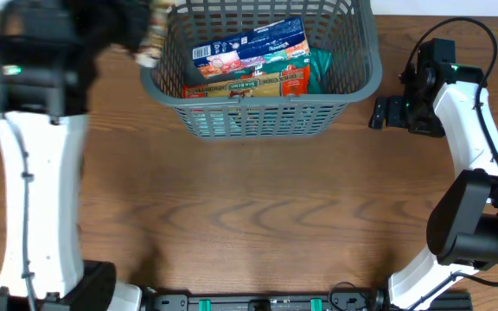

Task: Pack container
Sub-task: 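Carry the Pantree pouch with the left gripper and drop it in the basket, then move the left gripper down to the second Pantree pouch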

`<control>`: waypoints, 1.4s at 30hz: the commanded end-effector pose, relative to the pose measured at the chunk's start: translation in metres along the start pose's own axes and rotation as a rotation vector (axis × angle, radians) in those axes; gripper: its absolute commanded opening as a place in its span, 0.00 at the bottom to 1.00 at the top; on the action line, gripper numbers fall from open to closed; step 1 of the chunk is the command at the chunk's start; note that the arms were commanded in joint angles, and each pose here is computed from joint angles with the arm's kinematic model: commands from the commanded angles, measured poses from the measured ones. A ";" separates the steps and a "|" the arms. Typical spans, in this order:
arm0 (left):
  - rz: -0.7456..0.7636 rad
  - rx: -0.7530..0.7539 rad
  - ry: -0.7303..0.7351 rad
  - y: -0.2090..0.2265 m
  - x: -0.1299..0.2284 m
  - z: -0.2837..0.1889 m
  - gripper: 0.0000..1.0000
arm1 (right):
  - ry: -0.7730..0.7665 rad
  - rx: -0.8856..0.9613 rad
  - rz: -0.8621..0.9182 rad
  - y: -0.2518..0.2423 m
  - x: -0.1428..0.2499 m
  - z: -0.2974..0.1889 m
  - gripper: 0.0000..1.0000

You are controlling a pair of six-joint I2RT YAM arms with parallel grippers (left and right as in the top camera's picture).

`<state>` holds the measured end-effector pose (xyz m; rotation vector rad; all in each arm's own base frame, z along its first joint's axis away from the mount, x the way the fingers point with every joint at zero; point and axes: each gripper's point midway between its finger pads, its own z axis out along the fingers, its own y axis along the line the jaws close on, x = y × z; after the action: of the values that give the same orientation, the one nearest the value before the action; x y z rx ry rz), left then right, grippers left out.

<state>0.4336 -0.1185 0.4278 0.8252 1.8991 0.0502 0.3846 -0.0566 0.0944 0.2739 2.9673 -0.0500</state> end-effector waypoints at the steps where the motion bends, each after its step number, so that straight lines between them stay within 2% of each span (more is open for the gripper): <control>1: 0.276 0.133 -0.013 -0.052 -0.010 0.040 0.05 | 0.001 0.010 -0.015 -0.001 0.001 0.000 0.99; 6: 0.362 0.253 0.027 -0.105 0.002 0.105 0.06 | 0.007 0.010 -0.015 -0.001 0.002 0.000 0.99; 12: 0.364 0.378 0.192 -0.141 0.067 0.179 0.06 | 0.019 0.011 -0.016 -0.001 0.005 0.000 0.99; 13: 0.361 0.395 0.217 -0.146 0.077 0.186 0.09 | 0.019 0.011 -0.016 -0.001 0.005 0.000 0.99; 15: 0.356 0.431 0.268 -0.156 0.096 0.197 0.41 | 0.020 0.011 -0.016 -0.001 0.005 0.000 0.99; 20: 0.350 0.468 0.323 -0.164 0.114 0.200 0.52 | 0.028 0.012 -0.025 -0.001 0.007 0.000 0.99; 25: 0.370 0.376 0.278 -0.141 0.087 0.178 0.54 | 0.030 0.011 -0.049 -0.001 0.008 0.000 0.99; 32: 0.378 0.049 0.236 -0.064 0.034 0.099 0.58 | 0.027 0.015 -0.052 -0.002 0.007 0.000 0.99; 37: 0.112 -0.128 0.207 -0.013 0.024 0.027 0.65 | 0.026 0.019 -0.046 -0.005 0.007 0.000 0.99; 42: -0.180 -0.256 0.306 0.030 0.068 -0.046 0.72 | 0.026 0.019 -0.046 -0.005 0.007 0.000 0.99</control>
<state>0.4083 -0.0836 0.4055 0.7843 2.0823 0.3297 0.3780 -0.0571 0.0934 0.2259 2.9989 -0.0642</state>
